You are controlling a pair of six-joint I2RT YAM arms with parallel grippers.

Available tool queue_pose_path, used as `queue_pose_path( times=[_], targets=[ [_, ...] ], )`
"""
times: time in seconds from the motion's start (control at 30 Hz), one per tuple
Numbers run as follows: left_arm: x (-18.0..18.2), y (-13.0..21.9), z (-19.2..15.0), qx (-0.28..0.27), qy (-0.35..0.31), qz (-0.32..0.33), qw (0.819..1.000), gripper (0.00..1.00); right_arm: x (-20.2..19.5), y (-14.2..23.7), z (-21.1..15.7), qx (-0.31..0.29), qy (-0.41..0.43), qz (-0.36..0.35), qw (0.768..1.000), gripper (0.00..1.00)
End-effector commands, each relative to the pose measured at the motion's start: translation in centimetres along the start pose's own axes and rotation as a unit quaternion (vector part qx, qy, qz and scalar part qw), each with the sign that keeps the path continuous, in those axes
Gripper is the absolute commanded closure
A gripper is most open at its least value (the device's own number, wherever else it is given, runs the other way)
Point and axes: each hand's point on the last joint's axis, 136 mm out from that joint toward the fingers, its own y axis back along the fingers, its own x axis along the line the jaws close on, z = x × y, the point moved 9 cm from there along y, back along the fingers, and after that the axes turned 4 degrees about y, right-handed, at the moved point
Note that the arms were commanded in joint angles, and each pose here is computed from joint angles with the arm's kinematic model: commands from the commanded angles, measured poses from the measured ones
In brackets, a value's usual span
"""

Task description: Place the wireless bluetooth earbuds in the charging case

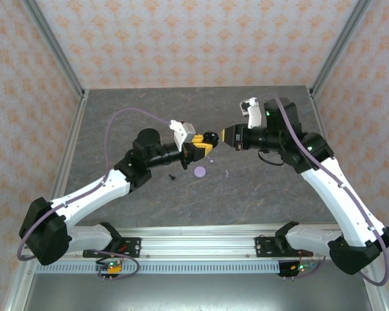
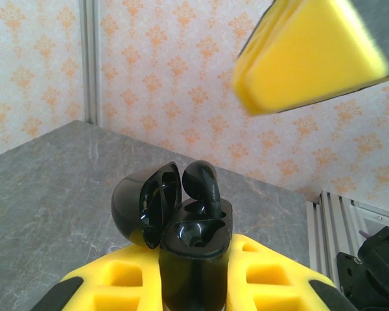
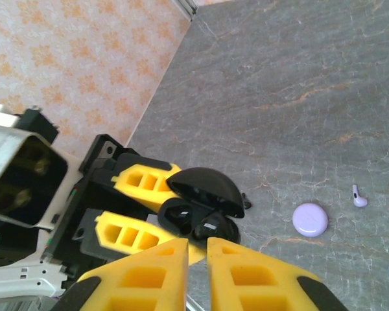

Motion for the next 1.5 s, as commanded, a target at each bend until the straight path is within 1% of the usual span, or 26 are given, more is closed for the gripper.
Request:
queue_pose_path(
  times=[0.0, 0.17, 0.23, 0.7, 0.87, 1.0, 1.2, 1.33, 1.47],
  targets=[
    [-1.1, 0.4, 2.1, -0.035, -0.024, -0.026, 0.999, 0.91, -0.1, -0.8, -0.1, 0.009, 0.003, 0.008, 1.000, 0.84],
    [-1.2, 0.4, 2.4, -0.035, -0.023, -0.030, 0.999, 0.91, 0.0, -1.0, 0.1, 0.010, 0.001, 0.013, 1.000, 0.84],
    [-1.2, 0.4, 2.5, -0.035, -0.022, -0.031, 0.999, 0.91, -0.5, -1.9, 0.0, 0.022, -0.005, 0.007, 1.000, 0.84],
    [-1.2, 0.0, 2.8, -0.030, -0.015, -0.041, 0.999, 0.91, -1.0, -3.2, -0.3, 0.045, -0.018, 0.012, 0.999, 0.84],
    [-1.1, -0.1, 2.7, -0.027, -0.013, -0.036, 0.999, 0.91, -1.2, -3.5, -0.4, 0.052, -0.021, 0.009, 0.998, 0.84],
    [-0.9, -0.2, 2.6, -0.022, -0.016, -0.025, 0.999, 0.91, -1.4, -3.3, -0.5, 0.053, -0.020, -0.007, 0.998, 0.83],
    [-0.8, -0.2, 2.3, -0.009, -0.023, -0.022, 0.999, 0.91, -1.0, -2.5, -0.3, 0.042, -0.015, -0.009, 0.999, 0.75],
    [-0.7, -0.3, 2.1, -0.002, -0.030, -0.021, 0.999, 0.91, -0.7, -2.3, -0.2, 0.036, -0.013, 0.006, 0.999, 0.66],
    [-0.7, -0.4, 2.0, 0.005, -0.033, -0.020, 0.999, 0.91, -0.6, -2.5, -0.2, 0.039, -0.016, 0.014, 0.999, 0.62]
  ],
)
